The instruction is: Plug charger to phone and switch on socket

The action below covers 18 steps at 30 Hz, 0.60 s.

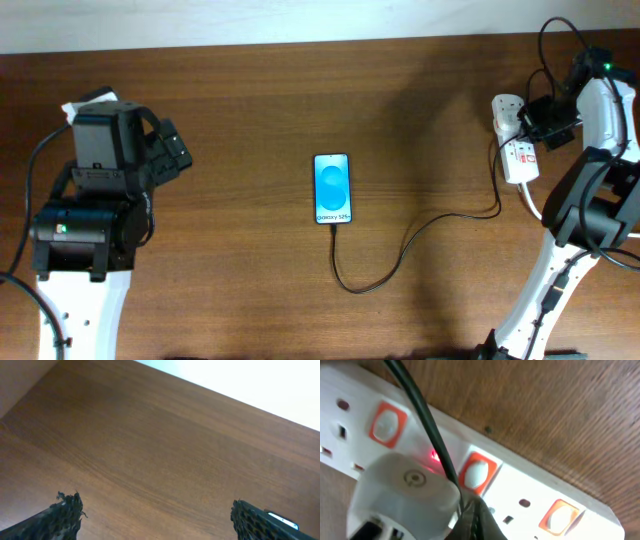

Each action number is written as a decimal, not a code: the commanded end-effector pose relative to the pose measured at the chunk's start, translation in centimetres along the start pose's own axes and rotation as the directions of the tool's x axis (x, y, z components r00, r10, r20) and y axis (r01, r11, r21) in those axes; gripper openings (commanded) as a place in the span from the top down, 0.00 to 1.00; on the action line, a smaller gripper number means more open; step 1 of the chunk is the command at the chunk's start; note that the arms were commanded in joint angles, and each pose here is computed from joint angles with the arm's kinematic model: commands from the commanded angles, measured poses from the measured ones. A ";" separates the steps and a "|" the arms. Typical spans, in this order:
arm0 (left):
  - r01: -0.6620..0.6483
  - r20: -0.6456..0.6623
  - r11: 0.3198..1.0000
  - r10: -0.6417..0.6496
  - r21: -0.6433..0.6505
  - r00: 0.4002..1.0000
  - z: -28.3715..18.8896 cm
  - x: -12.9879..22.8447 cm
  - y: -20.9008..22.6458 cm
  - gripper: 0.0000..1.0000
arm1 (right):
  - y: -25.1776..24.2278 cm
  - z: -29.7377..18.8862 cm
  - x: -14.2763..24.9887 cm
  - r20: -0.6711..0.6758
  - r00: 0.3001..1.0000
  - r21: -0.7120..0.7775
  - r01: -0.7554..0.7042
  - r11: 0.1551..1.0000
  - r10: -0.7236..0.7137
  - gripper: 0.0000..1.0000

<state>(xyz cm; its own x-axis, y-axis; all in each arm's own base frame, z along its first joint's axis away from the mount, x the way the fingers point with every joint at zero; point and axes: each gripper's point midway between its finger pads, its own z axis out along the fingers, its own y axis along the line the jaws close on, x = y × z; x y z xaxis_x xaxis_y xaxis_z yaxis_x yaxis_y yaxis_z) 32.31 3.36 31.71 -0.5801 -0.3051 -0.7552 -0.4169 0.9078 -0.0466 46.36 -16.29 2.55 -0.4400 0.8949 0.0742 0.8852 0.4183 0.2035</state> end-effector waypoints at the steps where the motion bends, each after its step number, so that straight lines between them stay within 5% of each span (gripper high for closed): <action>1: -0.010 0.006 1.000 0.011 -0.008 1.000 -0.2 -0.1 0.2 0.01 | -4.0 3.5 1.6 -0.114 0.993 0.144 0.033 0.989 -0.017 0.96; 6: -0.013 0.067 0.993 0.005 0.117 0.998 -3.6 -0.6 -0.7 0.01 | -9.4 -8.2 -1.7 0.146 0.989 0.328 -0.041 0.944 -0.007 0.96; 10: -0.090 0.216 0.970 0.040 0.227 0.976 -9.8 0.4 -0.5 0.00 | -8.0 -20.3 -0.6 0.396 0.917 0.194 -0.033 0.980 -0.047 0.96; 13: -0.072 0.306 0.956 -0.020 0.286 0.952 -11.5 3.8 1.5 0.01 | -6.0 -32.1 3.5 0.634 0.771 0.008 0.077 0.997 -0.064 0.96; 16: -0.048 0.412 0.940 -0.102 0.338 0.905 -10.6 4.9 1.6 0.01 | -5.5 -44.2 10.3 0.834 0.550 -0.200 0.244 0.949 0.034 0.95; 18: -0.021 0.449 0.950 -0.128 0.312 0.884 -8.6 4.4 1.2 0.01 | -6.5 -48.7 13.4 0.884 0.457 -0.265 0.313 0.912 0.100 0.75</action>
<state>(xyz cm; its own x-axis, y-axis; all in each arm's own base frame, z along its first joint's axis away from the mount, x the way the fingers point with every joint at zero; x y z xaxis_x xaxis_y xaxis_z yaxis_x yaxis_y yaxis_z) 21.42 0.26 36.36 -0.1492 -0.2714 -0.9508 -0.1183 0.9596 -0.2553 30.87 -16.49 45.27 -0.0793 0.6449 -0.7601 0.6963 0.5815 0.4207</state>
